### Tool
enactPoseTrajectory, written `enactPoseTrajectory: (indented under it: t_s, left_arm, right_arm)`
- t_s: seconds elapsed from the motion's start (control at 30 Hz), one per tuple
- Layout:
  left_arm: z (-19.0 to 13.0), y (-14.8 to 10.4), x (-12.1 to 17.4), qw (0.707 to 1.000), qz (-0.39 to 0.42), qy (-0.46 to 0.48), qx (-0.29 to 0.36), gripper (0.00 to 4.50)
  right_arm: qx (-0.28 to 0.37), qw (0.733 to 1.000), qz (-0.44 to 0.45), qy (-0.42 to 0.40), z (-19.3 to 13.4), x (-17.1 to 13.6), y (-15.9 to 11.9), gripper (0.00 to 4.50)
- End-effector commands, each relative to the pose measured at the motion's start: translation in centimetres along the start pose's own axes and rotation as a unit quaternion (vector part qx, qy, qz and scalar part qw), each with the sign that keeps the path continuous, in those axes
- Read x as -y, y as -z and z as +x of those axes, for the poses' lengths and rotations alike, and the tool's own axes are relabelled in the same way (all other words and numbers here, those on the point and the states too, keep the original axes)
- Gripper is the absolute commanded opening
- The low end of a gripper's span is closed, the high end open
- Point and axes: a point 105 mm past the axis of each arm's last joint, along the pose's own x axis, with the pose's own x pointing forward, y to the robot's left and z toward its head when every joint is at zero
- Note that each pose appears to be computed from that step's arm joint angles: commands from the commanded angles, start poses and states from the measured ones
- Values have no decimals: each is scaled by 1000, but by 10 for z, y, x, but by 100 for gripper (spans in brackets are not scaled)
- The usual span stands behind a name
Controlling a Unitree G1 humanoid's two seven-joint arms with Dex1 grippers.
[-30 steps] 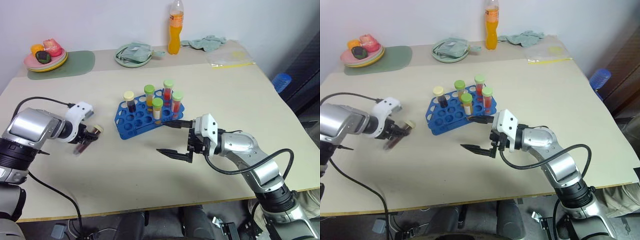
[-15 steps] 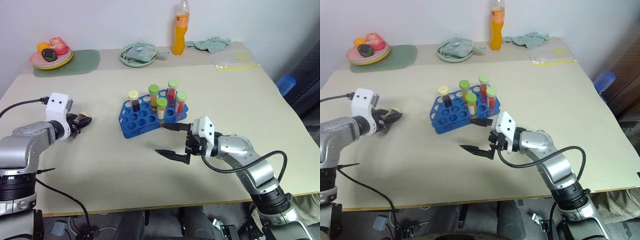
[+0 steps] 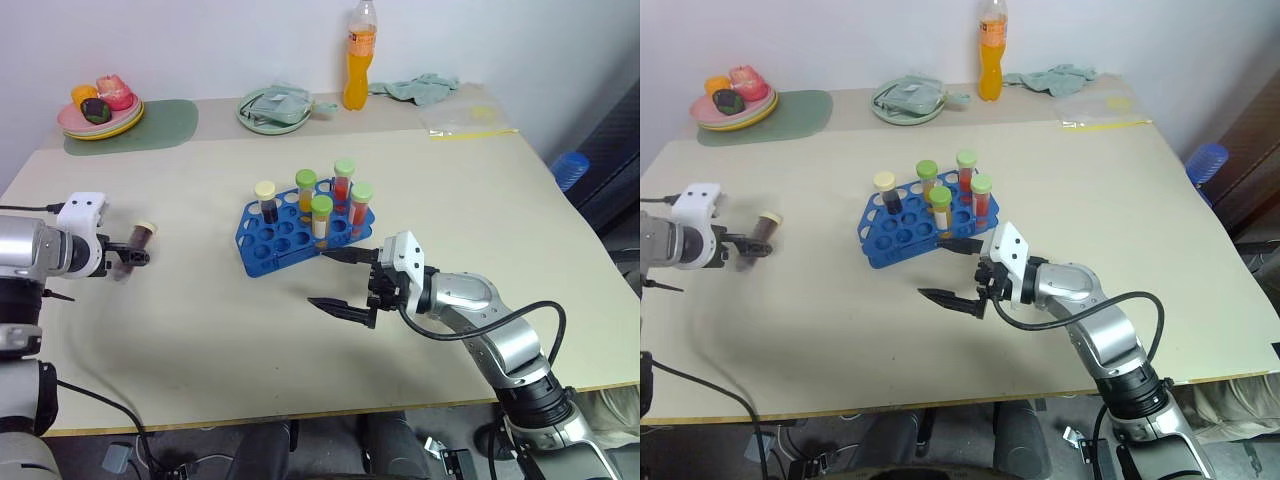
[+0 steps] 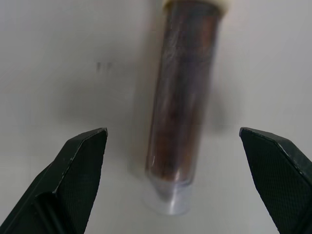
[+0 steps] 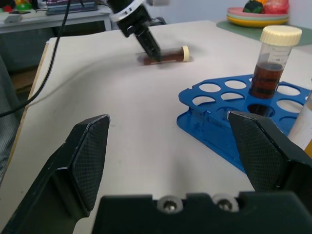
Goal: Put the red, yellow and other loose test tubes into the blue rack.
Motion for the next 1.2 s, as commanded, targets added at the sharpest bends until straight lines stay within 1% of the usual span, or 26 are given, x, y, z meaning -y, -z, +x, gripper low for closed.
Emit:
enactPoseTrajectory:
  t_s: [0.03, 0.13, 0.23, 0.37, 0.4, 0.43, 0.47, 0.5, 0.53, 0.57, 0.6, 0.63, 0.67, 0.7, 0.73, 0.83, 0.9, 1.0, 1.1, 1.2]
  left_arm:
    - [2, -8, -4, 1000, 12, -3, 1, 446]
    - [6, -10, -1, 1000, 26, 7, -4, 446]
    - [8, -14, 4, 1000, 25, 18, -1, 364]
    - [7, -14, 5, 1000, 18, 19, 1, 157]
    - [6, -17, 3, 1000, 14, 14, 13, 114]
    - [3, -21, 1, 1000, 10, 5, 28, 81]
    - [0, -32, -2, 997, 21, -8, 69, 81]
    - [-6, -45, -3, 991, 45, -23, 124, 81]
    - [-16, -64, -1, 974, 82, -43, 207, 81]
    - [-29, -80, 2, 951, 107, -67, 283, 81]
    - [-43, -91, 5, 921, 126, -102, 355, 81]
    - [-56, -96, 10, 894, 127, -121, 413, 81]
    - [-67, -98, 18, 872, 115, -113, 462, 81]
    - [-78, -97, 34, 852, 90, -73, 511, 81]
    - [-89, -89, 58, 827, 88, -25, 555, 81]
    - [-111, -64, 107, 773, 83, 61, 626, 81]
    - [-113, -40, 154, 749, 83, 117, 647, 81]
    - [-102, -18, 197, 745, 102, 147, 643, 81]
    - [-86, -7, 223, 743, 106, 154, 643, 81]
    - [-73, -4, 242, 736, 118, 151, 649, 81]
  right_arm:
    - [23, 1000, -10, 3, 0, -1, -12, 429]
    - [23, 1000, -8, 6, -1, -2, -13, 429]
    - [24, 1000, -6, 10, -1, -2, -13, 429]
    - [23, 1000, -5, 12, -2, -2, -12, 429]
    - [23, 1000, -5, 12, -2, -2, -12, 429]
    - [23, 1000, -4, 12, -3, -2, -12, 429]
    - [22, 1000, -4, 11, -3, -2, -12, 429]
    - [21, 1000, -3, 11, -3, -3, -11, 429]
    - [21, 1000, 0, 10, -3, -3, -11, 429]
    - [21, 1000, 2, 9, -4, -3, -10, 429]
    - [21, 1000, 5, 8, -4, -3, -10, 429]
    - [21, 1000, 7, 9, -4, -2, -9, 429]
    - [21, 1000, 9, 12, -4, -2, -9, 429]
    - [21, 1000, 7, 19, -5, 0, -8, 429]
    - [19, 999, 5, 32, -7, 5, -5, 429]
    - [11, 998, 2, 56, -12, 13, 1, 429]
    - [4, 997, 4, 76, -15, 19, 7, 429]
    - [-1, 996, 5, 89, -18, 24, 13, 429]
    - [-3, 995, 6, 99, -19, 27, 16, 429]
    - [-6, 995, 3, 104, -20, 28, 18, 429]
